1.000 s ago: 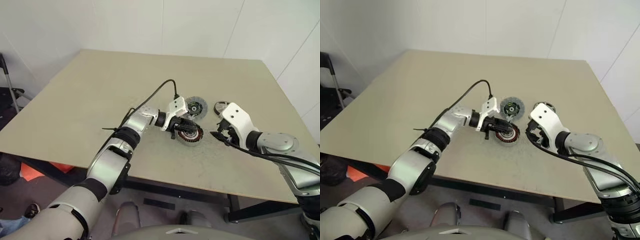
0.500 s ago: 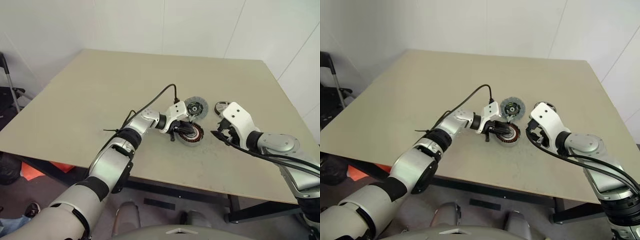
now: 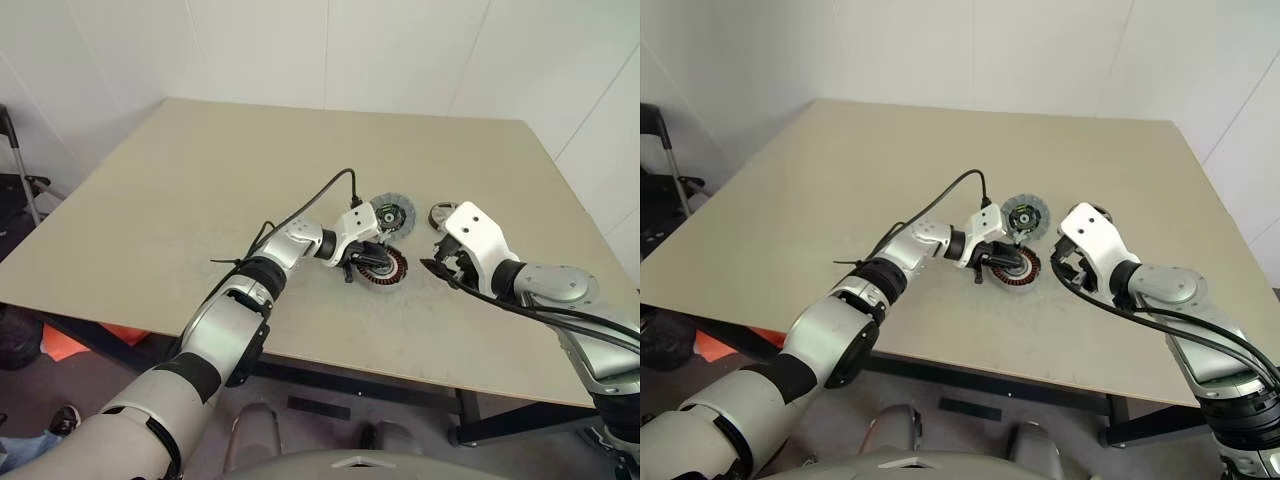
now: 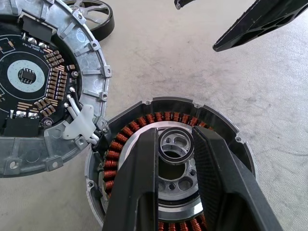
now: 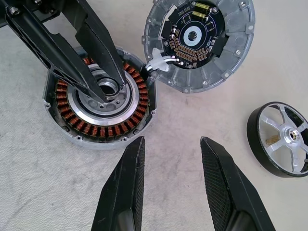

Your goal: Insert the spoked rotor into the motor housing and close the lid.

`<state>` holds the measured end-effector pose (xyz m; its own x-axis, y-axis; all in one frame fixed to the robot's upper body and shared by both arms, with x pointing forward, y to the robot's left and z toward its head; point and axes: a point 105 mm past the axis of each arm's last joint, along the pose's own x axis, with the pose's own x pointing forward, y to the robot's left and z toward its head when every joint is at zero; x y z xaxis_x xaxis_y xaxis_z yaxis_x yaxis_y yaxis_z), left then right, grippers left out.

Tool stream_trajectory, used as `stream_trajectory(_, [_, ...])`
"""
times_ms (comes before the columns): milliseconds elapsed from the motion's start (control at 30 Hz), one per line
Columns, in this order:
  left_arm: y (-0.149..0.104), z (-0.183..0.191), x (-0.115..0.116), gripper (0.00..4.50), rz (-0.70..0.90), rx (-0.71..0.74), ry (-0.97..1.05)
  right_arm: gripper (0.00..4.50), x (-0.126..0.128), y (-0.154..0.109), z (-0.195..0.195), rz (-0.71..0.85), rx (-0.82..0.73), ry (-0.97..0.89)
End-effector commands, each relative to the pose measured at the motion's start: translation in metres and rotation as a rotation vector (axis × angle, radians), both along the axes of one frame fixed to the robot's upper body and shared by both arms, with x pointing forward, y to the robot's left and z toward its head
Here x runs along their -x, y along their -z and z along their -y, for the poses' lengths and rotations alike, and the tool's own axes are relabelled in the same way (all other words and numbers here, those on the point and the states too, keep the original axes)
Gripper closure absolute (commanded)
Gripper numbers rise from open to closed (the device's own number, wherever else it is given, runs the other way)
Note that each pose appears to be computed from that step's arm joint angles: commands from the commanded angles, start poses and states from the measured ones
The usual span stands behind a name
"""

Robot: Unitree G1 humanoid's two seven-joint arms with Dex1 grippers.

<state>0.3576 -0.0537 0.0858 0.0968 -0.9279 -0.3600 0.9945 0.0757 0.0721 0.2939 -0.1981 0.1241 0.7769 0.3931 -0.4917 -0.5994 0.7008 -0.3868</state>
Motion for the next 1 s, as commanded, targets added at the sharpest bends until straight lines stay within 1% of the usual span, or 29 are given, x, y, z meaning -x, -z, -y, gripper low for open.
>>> stream_trajectory(33, [-0.016,0.002,-0.006,3.81,0.057,0.017,0.007,2.45,-0.004,-0.018,-0.001,0.073,0.007,-0.003])
stream_trajectory(133, [-0.014,0.001,-0.006,3.81,0.066,0.005,0.004,2.45,-0.005,-0.02,-0.001,0.08,0.006,-0.003])
stream_trajectory(200, [-0.012,0.0,-0.006,3.07,0.078,-0.007,0.004,2.45,-0.006,-0.021,-0.001,0.083,0.006,-0.003])
stream_trajectory(333, [-0.011,-0.002,-0.009,1.77,0.083,-0.019,-0.022,2.45,-0.007,-0.022,0.0,0.088,0.008,-0.002])
stream_trajectory(533, [-0.023,-0.004,-0.011,1.77,0.055,0.046,-0.017,2.45,-0.009,-0.022,0.0,0.092,0.003,-0.007])
stream_trajectory(633, [-0.034,-0.01,-0.015,1.77,0.042,0.1,-0.034,2.45,-0.009,-0.022,-0.002,0.09,-0.001,-0.014])
stream_trajectory(800, [-0.066,-0.032,-0.027,1.77,-0.001,0.249,-0.091,2.45,-0.006,-0.021,-0.017,0.082,-0.058,-0.055])
stream_trajectory(900, [-0.078,-0.052,-0.035,1.73,-0.015,0.306,-0.147,3.09,-0.006,-0.02,-0.027,0.078,-0.104,-0.071])
stream_trajectory(1000, [-0.073,-0.084,-0.044,1.73,-0.005,0.298,-0.256,4.06,-0.009,-0.015,-0.037,0.068,-0.132,-0.08])
